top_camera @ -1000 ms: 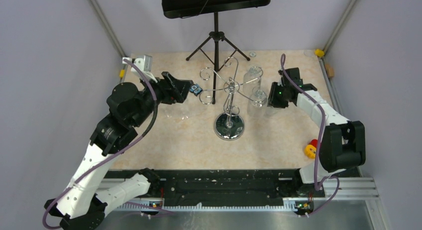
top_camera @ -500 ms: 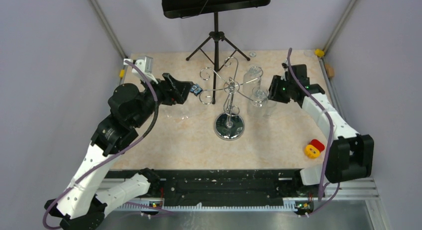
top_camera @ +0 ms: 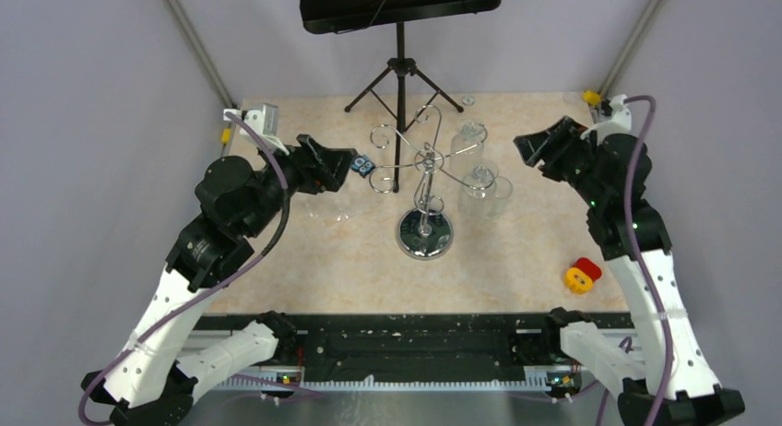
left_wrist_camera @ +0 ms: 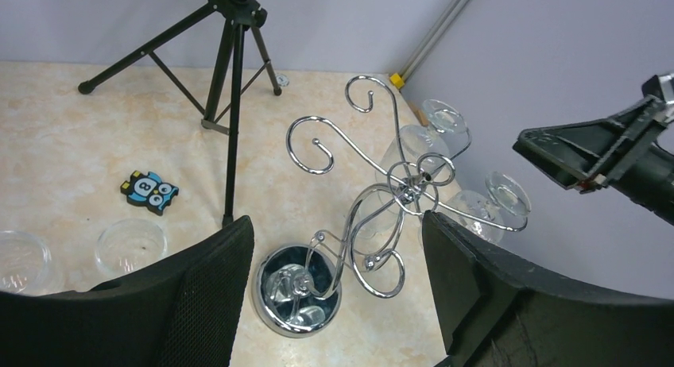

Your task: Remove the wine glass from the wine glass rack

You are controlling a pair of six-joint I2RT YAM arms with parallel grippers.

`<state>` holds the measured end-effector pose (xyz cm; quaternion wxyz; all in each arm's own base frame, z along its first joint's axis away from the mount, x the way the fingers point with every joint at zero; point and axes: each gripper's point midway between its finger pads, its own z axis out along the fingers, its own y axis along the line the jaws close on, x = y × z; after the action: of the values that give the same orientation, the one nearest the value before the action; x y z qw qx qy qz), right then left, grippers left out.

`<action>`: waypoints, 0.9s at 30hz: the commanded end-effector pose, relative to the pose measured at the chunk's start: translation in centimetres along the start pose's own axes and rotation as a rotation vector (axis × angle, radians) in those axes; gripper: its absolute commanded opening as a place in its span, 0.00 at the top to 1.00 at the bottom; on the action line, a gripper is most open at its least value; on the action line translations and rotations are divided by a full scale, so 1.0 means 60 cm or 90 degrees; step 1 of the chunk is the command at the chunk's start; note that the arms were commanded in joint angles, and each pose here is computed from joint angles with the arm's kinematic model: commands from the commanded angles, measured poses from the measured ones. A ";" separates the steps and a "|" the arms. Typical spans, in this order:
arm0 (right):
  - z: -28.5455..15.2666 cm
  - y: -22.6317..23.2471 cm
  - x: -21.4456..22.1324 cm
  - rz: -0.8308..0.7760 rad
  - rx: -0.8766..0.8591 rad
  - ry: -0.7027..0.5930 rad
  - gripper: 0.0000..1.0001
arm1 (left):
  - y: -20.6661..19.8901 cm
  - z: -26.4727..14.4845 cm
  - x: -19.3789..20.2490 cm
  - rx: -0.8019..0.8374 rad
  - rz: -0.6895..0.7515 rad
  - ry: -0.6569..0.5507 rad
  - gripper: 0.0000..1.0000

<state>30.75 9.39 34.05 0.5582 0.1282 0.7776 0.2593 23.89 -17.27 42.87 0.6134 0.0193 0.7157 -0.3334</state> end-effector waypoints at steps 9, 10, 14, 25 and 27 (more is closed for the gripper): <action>-0.048 0.113 0.004 0.153 -0.179 0.062 0.41 | -0.039 0.006 -0.026 0.070 -0.011 -0.032 0.19; -0.045 0.110 0.009 0.157 -0.176 0.069 0.42 | -0.037 0.006 -0.026 0.067 -0.008 -0.031 0.19; -0.041 0.122 0.025 0.182 -0.209 0.100 0.46 | -0.024 0.001 -0.032 0.044 -0.008 -0.050 0.19; -0.062 0.139 0.041 0.216 -0.249 0.136 0.50 | -0.026 0.006 -0.021 0.054 -0.011 -0.041 0.19; -0.064 0.139 0.045 0.216 -0.253 0.141 0.53 | -0.026 0.006 -0.019 0.055 -0.008 -0.039 0.19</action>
<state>26.59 15.89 36.10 0.4336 0.1352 0.7501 0.4806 23.73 -18.16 43.34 0.6163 0.0322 0.7014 -0.3565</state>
